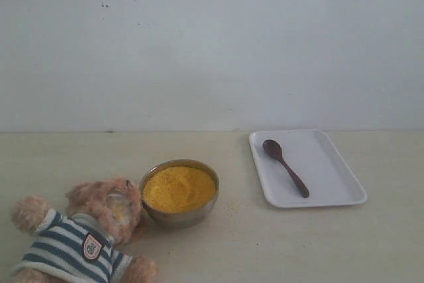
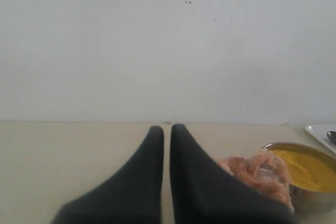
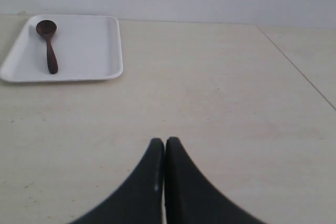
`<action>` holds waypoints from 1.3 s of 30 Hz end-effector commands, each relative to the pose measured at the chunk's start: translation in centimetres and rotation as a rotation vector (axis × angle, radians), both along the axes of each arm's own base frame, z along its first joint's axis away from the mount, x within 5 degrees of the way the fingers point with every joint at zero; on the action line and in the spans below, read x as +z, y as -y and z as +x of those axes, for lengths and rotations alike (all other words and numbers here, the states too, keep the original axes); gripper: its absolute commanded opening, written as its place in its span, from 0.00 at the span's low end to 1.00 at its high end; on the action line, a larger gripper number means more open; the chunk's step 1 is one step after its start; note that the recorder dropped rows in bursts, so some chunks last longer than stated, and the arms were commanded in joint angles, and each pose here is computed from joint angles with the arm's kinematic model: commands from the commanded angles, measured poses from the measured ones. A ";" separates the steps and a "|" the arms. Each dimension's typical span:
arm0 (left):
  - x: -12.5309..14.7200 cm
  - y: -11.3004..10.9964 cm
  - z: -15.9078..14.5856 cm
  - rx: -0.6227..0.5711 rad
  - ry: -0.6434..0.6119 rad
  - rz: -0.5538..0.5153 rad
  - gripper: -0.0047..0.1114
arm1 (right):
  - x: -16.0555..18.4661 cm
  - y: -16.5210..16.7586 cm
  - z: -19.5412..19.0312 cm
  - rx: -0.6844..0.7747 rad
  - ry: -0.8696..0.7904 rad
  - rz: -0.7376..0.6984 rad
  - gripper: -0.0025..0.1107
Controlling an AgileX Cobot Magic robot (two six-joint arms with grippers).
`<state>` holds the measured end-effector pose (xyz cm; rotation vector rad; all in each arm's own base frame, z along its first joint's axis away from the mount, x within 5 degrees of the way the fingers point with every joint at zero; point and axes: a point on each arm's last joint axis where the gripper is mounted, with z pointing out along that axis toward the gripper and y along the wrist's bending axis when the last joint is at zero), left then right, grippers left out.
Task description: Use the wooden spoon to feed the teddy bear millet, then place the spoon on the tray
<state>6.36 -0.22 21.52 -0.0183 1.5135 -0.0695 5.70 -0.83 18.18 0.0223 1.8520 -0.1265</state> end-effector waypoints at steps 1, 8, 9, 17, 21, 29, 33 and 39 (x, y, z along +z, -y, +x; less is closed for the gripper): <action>-0.8 -0.2 -0.7 0.021 -0.040 -0.023 0.08 | 0.0 0.0 0.0 -0.005 -0.002 -0.007 0.02; -3.4 -0.5 -1.0 0.055 -0.330 -0.026 0.08 | 0.0 0.0 0.0 -0.005 -0.001 -0.005 0.02; -3.4 -0.5 -1.1 0.050 -0.330 -0.023 0.08 | 0.0 0.0 0.0 -0.005 -0.001 -0.005 0.02; -3.4 -0.4 -1.0 0.045 -0.329 -0.030 0.08 | 0.0 0.0 0.0 -0.005 -0.001 -0.005 0.02; -3.4 -0.4 -1.0 0.045 -0.329 -0.030 0.08 | 0.0 0.0 0.0 -0.005 -0.001 -0.005 0.02; -3.4 -0.4 -1.0 0.045 -0.329 -0.030 0.08 | 0.0 0.0 0.0 -0.005 -0.001 -0.005 0.02; -3.4 -0.4 -1.0 0.045 -0.329 -0.030 0.08 | 0.0 0.0 0.0 -0.005 -0.001 -0.005 0.02; -3.4 -0.4 -1.0 0.045 -0.329 -0.030 0.08 | 0.1 0.1 -0.4 -0.012 0.025 -0.001 0.02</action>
